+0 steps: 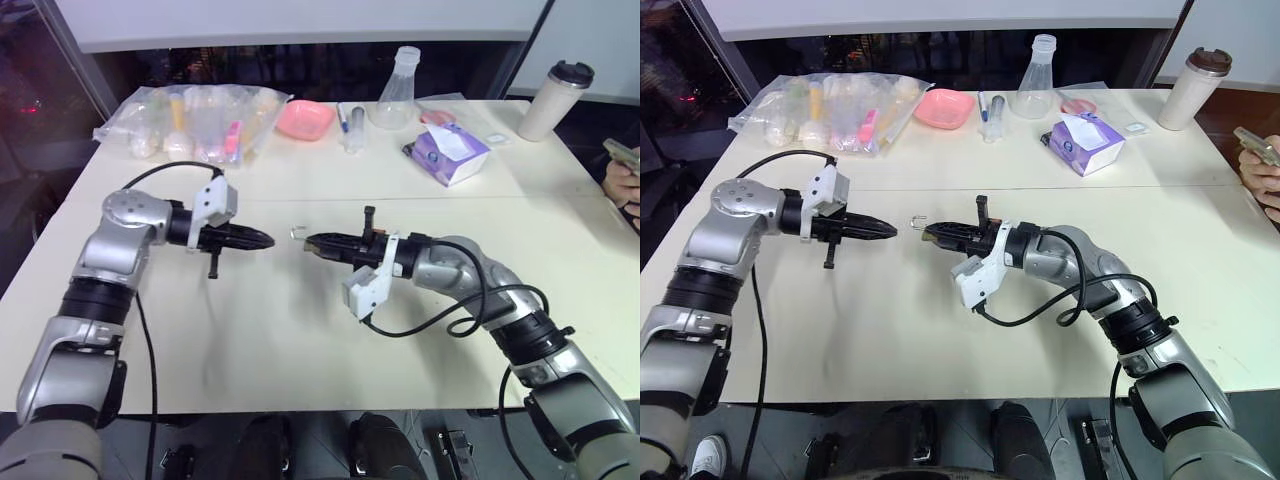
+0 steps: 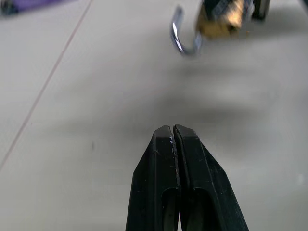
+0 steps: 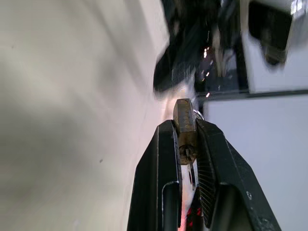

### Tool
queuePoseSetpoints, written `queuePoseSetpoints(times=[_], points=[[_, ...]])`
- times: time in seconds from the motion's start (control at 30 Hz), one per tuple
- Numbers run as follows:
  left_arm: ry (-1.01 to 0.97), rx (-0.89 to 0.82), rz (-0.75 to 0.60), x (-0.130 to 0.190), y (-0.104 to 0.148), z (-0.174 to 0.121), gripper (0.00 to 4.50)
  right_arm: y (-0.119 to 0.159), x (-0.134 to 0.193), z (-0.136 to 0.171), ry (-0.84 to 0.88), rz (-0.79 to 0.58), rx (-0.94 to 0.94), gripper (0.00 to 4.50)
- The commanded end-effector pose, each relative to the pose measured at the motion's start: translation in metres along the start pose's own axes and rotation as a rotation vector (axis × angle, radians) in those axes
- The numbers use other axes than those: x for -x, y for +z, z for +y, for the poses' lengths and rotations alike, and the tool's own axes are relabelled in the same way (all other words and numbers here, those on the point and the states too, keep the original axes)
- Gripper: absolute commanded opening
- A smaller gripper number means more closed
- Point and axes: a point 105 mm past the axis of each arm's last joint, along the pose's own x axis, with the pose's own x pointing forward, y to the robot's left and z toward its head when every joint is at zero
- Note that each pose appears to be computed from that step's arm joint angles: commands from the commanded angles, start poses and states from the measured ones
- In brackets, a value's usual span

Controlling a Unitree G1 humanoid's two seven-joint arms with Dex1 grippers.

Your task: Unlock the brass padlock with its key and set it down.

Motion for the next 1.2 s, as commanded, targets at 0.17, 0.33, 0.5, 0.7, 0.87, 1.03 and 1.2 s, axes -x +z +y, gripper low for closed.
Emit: queuePoseSetpoints(times=[0.17, 0.33, 0.5, 0.7, 0.87, 1.03, 1.2], points=[[0.055, -0.044, -0.014, 0.014, 0.01, 0.003, 0.04, -0.018, -0.006, 0.02, 0.043, 0.028, -0.004, 0.0], [0.057, -0.042, -0.017, 0.013, 0.009, -0.004, 0.04, -0.032, -0.006, 0.041, 0.095, 0.06, -0.032, 0.0], [0.061, -0.037, -0.016, 0.012, 0.009, -0.005, 0.0, -0.034, -0.004, 0.05, 0.118, 0.06, -0.029, 2.49], [0.039, -0.038, -0.01, 0.01, 0.009, -0.007, 0.0, -0.029, 0.011, 0.052, 0.139, 0.062, -0.03, 4.44], [0.006, -0.012, -0.01, 0.009, 0.009, -0.011, 0.0, -0.02, 0.034, 0.045, 0.148, 0.085, -0.057, 4.44], [0.003, 0.001, -0.02, 0.009, 0.01, -0.013, 0.0, -0.017, 0.06, 0.015, 0.042, 0.181, -0.361, 4.44], [0.019, 0.021, -0.022, 0.01, 0.009, -0.016, 0.0, -0.02, 0.075, -0.008, -0.055, 0.246, -0.829, 4.44]])
